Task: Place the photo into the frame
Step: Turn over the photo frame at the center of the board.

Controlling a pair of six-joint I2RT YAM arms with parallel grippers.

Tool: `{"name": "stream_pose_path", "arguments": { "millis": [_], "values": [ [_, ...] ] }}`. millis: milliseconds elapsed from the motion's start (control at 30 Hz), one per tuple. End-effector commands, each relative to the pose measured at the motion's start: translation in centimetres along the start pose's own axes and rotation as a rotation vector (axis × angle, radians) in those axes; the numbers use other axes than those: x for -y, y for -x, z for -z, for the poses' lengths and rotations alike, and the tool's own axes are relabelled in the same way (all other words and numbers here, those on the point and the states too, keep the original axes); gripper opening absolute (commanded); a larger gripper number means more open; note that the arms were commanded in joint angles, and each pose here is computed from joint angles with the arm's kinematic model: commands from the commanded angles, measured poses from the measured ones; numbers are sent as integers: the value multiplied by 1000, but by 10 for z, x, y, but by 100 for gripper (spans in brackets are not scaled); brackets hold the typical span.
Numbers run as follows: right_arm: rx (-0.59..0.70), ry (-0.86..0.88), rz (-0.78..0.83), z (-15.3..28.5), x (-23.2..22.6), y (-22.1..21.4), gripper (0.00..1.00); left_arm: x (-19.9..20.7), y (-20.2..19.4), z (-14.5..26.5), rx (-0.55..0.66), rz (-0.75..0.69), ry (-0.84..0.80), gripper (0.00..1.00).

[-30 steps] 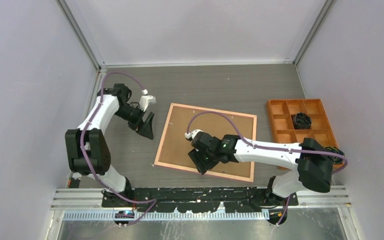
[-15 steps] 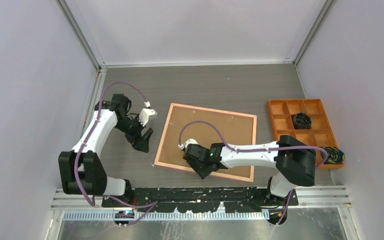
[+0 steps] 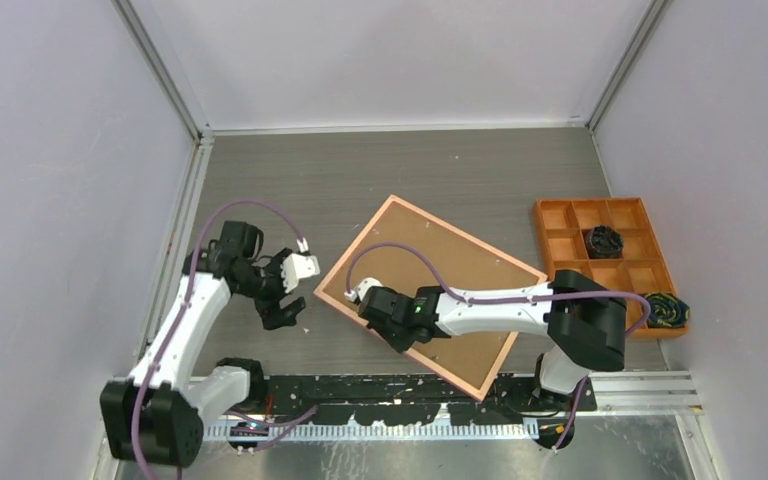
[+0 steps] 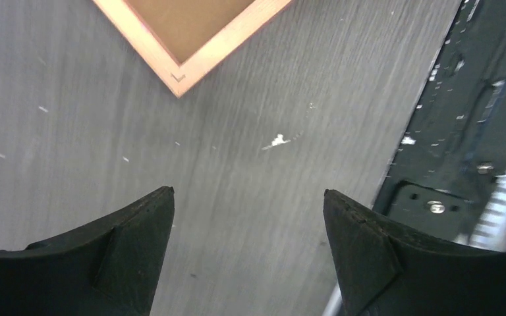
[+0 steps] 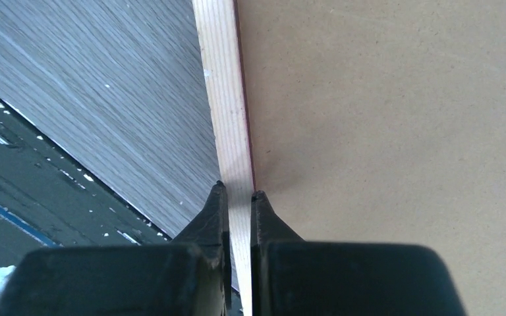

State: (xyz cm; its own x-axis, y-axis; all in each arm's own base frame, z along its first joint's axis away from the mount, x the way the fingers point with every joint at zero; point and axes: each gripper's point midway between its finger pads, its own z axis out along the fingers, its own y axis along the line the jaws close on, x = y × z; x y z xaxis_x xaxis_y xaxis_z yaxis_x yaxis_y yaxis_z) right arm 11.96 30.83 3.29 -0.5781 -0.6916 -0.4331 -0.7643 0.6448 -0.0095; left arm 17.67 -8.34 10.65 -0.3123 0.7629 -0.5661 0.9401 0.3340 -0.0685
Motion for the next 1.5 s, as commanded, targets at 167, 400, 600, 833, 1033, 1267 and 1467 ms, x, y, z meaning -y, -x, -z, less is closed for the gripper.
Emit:
{"name": "stream_pose_path", "arguments": {
  "millis": [167,400,600,833,1033,1267,1467],
  "values": [
    [143,99,-43,53,-21,74,1,-3,47,9,254,-827,333,90],
    [202,214,-84,90,-33,106,1,-5,81,16,385,-1217,570,88],
    [225,283,-105,112,-37,123,1,-2,92,15,419,-1334,574,84],
    [228,313,-103,127,-40,134,1,-7,99,6,417,-1453,555,73],
    [244,299,-116,140,-32,143,1,-15,110,7,383,-1473,541,48],
    [242,192,-120,149,-9,138,26,-20,121,12,359,-1489,554,23],
    [316,27,-111,177,29,130,81,-27,130,26,340,-1440,586,19]
  ]
}}
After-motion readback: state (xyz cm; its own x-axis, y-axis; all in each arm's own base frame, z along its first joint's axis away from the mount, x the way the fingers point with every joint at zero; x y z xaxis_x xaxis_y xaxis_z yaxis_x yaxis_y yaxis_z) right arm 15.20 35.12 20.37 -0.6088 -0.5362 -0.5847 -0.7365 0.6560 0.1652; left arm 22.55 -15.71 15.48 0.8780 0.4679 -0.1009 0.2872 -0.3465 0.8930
